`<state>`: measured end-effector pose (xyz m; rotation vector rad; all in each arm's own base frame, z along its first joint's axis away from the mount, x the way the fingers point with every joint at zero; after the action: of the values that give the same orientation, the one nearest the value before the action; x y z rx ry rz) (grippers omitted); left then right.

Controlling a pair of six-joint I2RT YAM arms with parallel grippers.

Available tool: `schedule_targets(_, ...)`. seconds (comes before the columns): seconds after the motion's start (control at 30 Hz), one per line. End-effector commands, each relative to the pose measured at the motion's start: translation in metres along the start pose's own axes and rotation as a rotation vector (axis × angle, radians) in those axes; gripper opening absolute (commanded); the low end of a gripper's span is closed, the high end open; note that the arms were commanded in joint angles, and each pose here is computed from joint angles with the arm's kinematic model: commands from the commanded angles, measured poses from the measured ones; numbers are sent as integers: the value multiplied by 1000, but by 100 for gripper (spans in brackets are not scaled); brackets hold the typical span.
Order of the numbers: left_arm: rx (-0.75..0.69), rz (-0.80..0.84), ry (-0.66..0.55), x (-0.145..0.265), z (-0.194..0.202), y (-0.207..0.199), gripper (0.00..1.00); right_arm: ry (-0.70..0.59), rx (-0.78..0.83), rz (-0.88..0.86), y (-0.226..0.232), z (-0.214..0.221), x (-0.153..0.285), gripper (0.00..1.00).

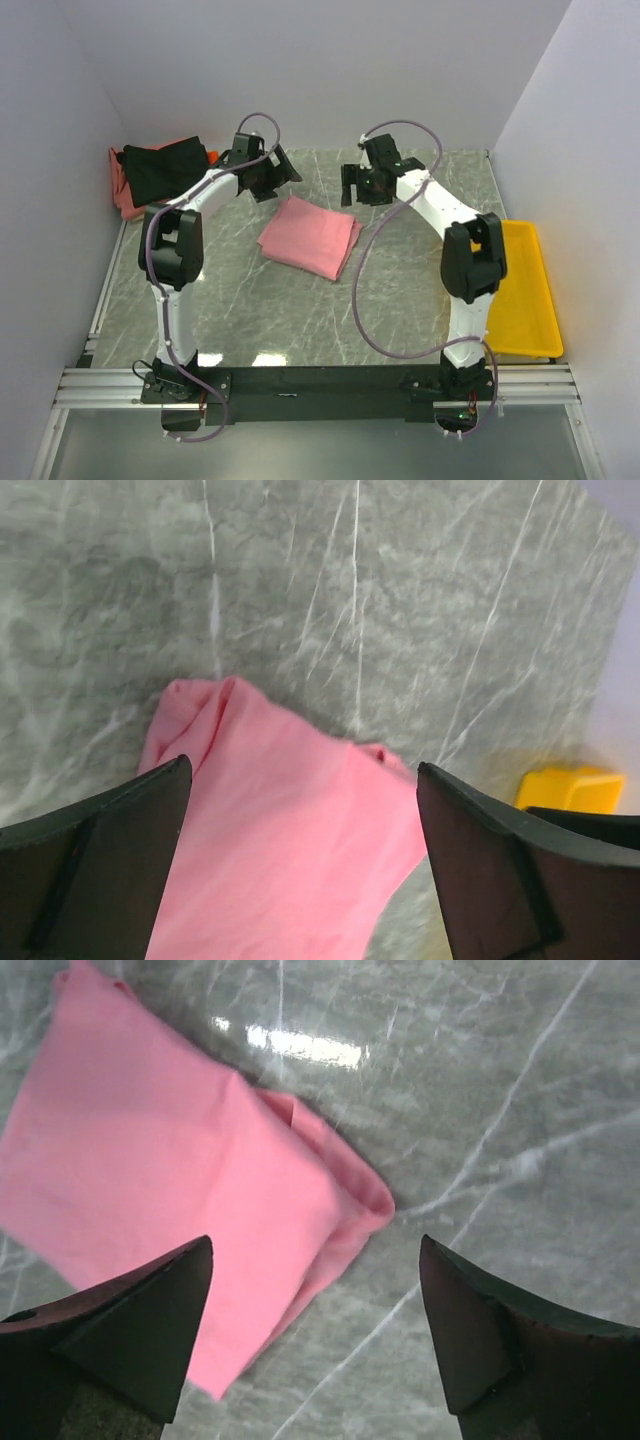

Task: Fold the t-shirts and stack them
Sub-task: Fold the tshirt, then neatly place the folded tshirt to the corner

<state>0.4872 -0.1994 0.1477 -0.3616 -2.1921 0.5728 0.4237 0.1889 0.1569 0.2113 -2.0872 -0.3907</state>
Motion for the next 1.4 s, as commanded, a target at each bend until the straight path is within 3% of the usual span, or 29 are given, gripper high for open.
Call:
schedule_targets(0.0,-193,-4,-79,42,-9,-12,99,-116,-5,-99,17,-9,53,90)
schedule_targets(0.13,-347,-63,-25,53,19,14,99,-119,-12,-169,13,18,72,91)
schedule_targets(0.33,-341,-142,88,34,48,41,99,-98,-22,-189,-6,62,89,93)
schedule_targets(0.8,-457,-214,275,-7,101,58,97,-95,-35,-202,-17,91,118,94)
schedule_targets(1.1,-516,-303,362,-22,140,52,56,-143,-32,-174,-22,91,128,94)
schedule_targets(1.2,-545,-389,366,-27,144,54,28,-167,-52,-125,-29,90,127,94)
schedule_targets(1.23,-543,-407,357,-31,139,54,4,-183,-57,-102,-33,88,128,94)
schedule_targets(1.37,-561,-511,309,-30,121,58,1,-206,-63,-89,-35,87,130,94)
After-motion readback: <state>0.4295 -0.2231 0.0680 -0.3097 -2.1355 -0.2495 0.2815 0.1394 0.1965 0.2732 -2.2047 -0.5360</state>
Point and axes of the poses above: each gripper's point midway between its finger pads, its own x axis back along the fingers, its own y axis along the line the jaws close on, z = x × y, the point moved 5 cm from there along x, back along the fingers, and after that the axes turned 15 degrees about -x, right-handed, at the moved point
